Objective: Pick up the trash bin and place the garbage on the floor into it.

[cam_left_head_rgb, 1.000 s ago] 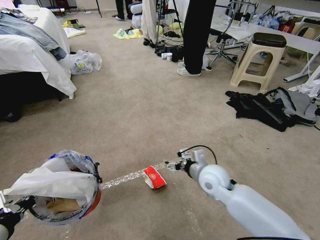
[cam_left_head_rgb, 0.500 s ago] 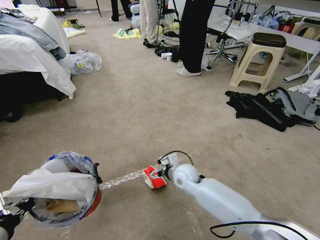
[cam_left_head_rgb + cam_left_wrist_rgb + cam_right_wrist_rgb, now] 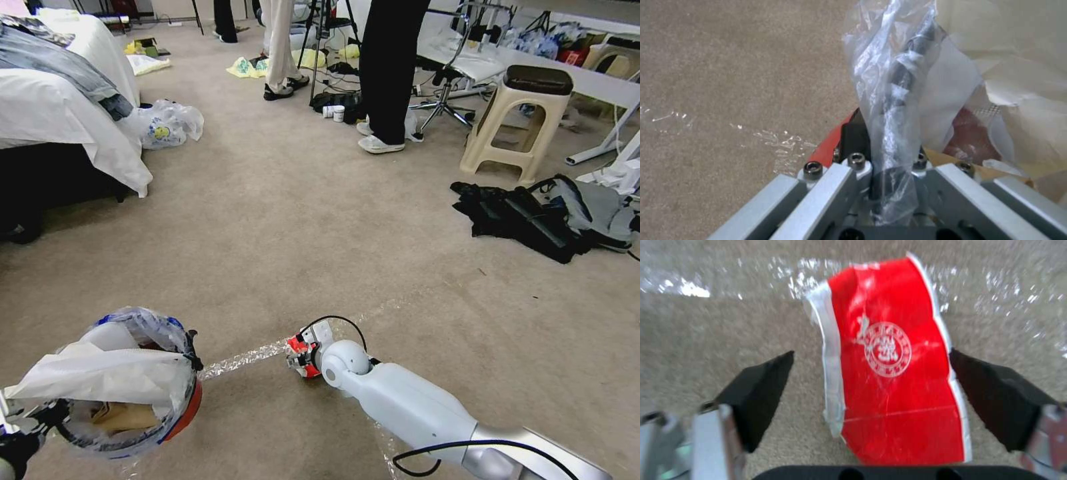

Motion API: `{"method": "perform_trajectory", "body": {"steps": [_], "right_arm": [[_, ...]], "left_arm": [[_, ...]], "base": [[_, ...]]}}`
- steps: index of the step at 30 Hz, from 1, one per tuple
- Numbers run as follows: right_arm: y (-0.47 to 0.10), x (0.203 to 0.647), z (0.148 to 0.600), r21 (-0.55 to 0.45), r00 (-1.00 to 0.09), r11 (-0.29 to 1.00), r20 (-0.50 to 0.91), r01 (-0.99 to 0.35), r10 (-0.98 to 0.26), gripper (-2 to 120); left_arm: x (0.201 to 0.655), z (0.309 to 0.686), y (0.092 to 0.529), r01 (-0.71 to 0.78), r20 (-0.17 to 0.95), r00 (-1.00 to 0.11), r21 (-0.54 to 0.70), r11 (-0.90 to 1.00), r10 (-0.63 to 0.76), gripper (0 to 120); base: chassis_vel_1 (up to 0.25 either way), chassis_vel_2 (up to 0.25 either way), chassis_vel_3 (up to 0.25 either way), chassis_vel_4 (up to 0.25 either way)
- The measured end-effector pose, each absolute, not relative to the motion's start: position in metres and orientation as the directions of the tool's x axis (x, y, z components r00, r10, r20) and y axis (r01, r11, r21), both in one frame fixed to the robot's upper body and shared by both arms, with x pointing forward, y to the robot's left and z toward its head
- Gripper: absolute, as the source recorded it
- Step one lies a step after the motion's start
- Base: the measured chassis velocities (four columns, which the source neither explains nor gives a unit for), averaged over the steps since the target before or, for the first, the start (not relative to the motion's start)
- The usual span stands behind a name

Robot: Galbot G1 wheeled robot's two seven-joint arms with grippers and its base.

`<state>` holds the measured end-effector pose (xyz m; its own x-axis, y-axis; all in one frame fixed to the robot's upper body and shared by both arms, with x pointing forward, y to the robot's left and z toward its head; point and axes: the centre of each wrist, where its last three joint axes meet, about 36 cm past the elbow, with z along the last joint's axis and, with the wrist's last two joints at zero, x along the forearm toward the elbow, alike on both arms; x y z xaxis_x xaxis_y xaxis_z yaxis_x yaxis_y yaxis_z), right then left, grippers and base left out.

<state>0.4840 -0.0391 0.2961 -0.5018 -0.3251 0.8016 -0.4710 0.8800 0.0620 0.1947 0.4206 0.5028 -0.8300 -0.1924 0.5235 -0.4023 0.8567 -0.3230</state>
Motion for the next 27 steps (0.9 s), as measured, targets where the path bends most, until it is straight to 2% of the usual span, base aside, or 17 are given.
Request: {"method": "perform_trajectory", "body": {"steps": [3,4,5,11,13,14,16,17,20,21,27], "right_arm": [[-0.038,0.484,0.286,0.057,-0.5,0.881,0.805,-0.47,-0.319,77],[-0.038,0.484,0.286,0.057,-0.5,0.881,0.805,-0.47,-0.319,77],[-0.038,0.484,0.279,0.051,-0.498,0.882,0.809,-0.468,-0.311,71],[-0.034,0.484,0.265,0.043,-0.5,0.88,0.809,-0.473,-0.309,66],[-0.033,0.484,0.263,0.038,-0.507,0.879,0.805,-0.476,-0.309,57],[-0.033,0.484,0.263,0.038,-0.507,0.879,0.805,-0.476,-0.309,57],[-0.033,0.483,0.262,0.035,-0.512,0.877,0.801,-0.48,-0.312,48],[-0.033,0.483,0.262,0.035,-0.512,0.877,0.801,-0.48,-0.312,48],[-0.035,0.483,0.262,0.028,-0.52,0.874,0.795,-0.485,-0.314,31],[-0.035,0.483,0.262,0.028,-0.52,0.874,0.795,-0.485,-0.314,31],[-0.038,0.482,0.262,0.024,-0.528,0.871,0.787,-0.49,-0.319,10]], "left_arm": [[0.194,0.505,0.419,-0.398,0.521,-0.832,-0.322,0.859,-0.19,1],[0.194,0.505,0.419,-0.398,0.521,-0.832,-0.322,0.859,-0.19,1],[0.194,0.505,0.418,-0.396,0.52,-0.833,-0.322,0.86,-0.189,1],[0.194,0.506,0.417,-0.395,0.519,-0.834,-0.323,0.86,-0.188,1],[0.193,0.505,0.417,-0.397,0.521,-0.832,-0.324,0.859,-0.188,1],[0.193,0.505,0.417,-0.397,0.521,-0.832,-0.324,0.859,-0.188,1],[0.193,0.504,0.417,-0.4,0.523,-0.831,-0.324,0.857,-0.19,1],[0.193,0.504,0.417,-0.4,0.523,-0.831,-0.324,0.857,-0.19,1],[0.194,0.503,0.417,-0.402,0.523,-0.831,-0.326,0.856,-0.191,1],[0.194,0.503,0.417,-0.402,0.523,-0.831,-0.326,0.856,-0.191,1],[0.196,0.5,0.418,-0.404,0.524,-0.83,-0.329,0.853,-0.19,1]], "base": [[0.0,0.0,0.0,0.0],[0.0,0.0,0.0,0.0],[0.0,0.0,0.0,0.0],[0.0,0.0,0.0,0.0],[0.0,0.0,0.0,0.0],[0.0,0.0,0.0,0.0],[0.0,0.0,0.0,0.0],[0.0,0.0,0.0,0.0],[0.0,0.0,0.0,0.0],[0.0,0.0,0.0,0.0],[0.0,0.0,0.0,0.0]]}}
